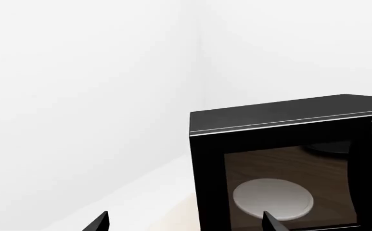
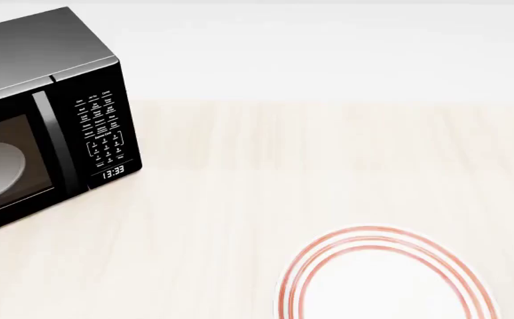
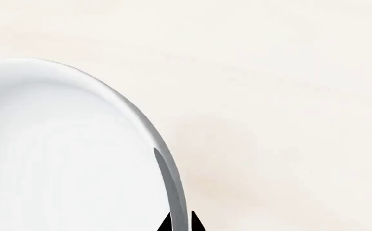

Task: Put the white bowl to the right of the plate.

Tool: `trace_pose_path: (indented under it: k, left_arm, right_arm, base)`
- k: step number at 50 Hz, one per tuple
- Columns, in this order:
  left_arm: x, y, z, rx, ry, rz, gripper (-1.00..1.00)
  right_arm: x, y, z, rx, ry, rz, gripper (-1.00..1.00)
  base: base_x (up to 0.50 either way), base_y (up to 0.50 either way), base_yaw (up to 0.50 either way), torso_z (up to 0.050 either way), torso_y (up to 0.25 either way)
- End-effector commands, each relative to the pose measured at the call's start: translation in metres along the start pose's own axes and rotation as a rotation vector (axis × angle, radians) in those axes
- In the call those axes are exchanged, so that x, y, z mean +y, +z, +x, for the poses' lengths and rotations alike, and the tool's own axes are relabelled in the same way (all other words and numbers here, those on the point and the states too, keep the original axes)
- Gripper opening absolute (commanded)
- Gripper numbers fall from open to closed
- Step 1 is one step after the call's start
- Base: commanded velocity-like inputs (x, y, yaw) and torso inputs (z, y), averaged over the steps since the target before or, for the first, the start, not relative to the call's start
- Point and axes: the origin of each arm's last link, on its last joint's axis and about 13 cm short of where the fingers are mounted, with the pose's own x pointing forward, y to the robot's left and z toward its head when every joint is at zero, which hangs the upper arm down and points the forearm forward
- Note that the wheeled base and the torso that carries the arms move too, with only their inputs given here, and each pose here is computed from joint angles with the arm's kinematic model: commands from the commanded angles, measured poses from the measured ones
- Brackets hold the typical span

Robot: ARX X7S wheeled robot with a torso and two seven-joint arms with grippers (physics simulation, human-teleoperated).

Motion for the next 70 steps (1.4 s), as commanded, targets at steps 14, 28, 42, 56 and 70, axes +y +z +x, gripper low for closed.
trace_pose_path:
  k: [14, 28, 42, 56, 70]
  left_arm:
    - [0.000, 0.000, -0.001, -0.004, 0.000, 0.005, 1.00]
    - [0.000, 0.000, -0.001, -0.005, 0.004, 0.008, 1.00]
    - [0.000, 0.000, -0.001, -0.005, 0.005, 0.009, 1.00]
    - [0.000, 0.001, -0.001, -0.005, 0.004, 0.008, 1.00]
    - [0.000, 0.001, -0.002, -0.008, 0.003, 0.009, 1.00]
  right_arm:
    - [-0.011, -0.002, 0.024, 0.013, 0.018, 0.022, -1.00]
    - [-0.012, -0.009, 0.033, 0.027, 0.008, 0.022, -1.00]
    - [-0.014, -0.013, 0.050, 0.051, -0.012, 0.021, -1.00]
    - [-0.013, -0.015, 0.054, 0.054, -0.019, 0.014, -1.00]
    - [-0.012, -0.016, 0.053, 0.049, -0.017, 0.010, -1.00]
  base:
    - [0.00, 0.00, 0.00, 0.000, 0.001]
    - [0.00, 0.00, 0.00, 0.000, 0.001]
    - [0.00, 0.00, 0.00, 0.000, 0.000]
    - [0.00, 0.00, 0.00, 0.001, 0.001]
    - [0.00, 0.00, 0.00, 0.000, 0.001]
